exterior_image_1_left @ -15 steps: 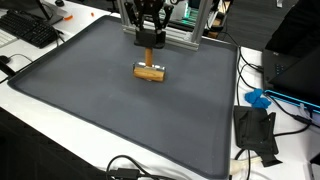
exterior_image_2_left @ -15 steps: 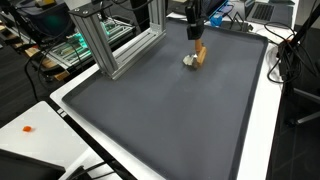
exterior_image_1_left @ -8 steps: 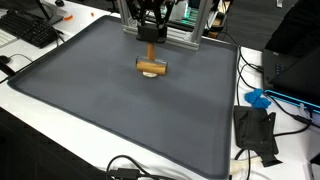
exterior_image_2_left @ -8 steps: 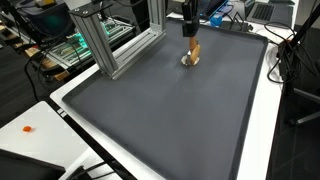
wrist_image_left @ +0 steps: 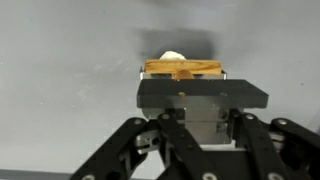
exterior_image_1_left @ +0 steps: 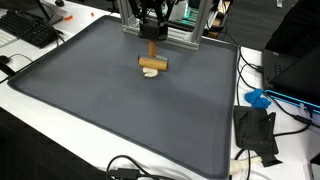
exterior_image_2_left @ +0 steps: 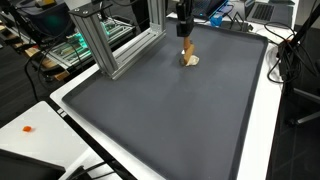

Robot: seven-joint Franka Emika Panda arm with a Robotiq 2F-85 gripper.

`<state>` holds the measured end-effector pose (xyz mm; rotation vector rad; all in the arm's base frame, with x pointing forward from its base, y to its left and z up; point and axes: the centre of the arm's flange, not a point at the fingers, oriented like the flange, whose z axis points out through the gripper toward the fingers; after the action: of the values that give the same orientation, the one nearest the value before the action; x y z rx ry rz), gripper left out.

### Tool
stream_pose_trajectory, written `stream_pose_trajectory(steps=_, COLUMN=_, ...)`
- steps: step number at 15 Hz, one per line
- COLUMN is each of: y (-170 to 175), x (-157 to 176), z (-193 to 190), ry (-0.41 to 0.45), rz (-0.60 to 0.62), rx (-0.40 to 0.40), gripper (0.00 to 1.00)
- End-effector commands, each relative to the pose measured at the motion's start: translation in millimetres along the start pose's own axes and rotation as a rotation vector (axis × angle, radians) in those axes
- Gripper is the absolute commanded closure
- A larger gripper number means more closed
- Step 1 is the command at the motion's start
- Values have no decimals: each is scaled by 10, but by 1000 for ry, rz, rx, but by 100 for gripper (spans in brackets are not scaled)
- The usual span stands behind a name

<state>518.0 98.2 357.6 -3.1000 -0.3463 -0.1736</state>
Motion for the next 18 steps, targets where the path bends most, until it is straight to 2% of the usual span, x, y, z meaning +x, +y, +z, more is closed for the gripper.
stream_pose_trajectory(steps=1, y=46, x=-244, z=132, ry=-59, rz=-1, rx=5, gripper=78)
stream_pose_trajectory(steps=3, y=42, x=-241, z=132, ry=-35, rz=10, rx=3, gripper=78)
stream_pose_trajectory(steps=8, y=12, x=-129, z=190, ry=55, rz=163, rx=-28, gripper=78)
stream_pose_trajectory(steps=18, y=-75, x=-51, z=344, ry=117, rz=437, rx=-92, gripper=78)
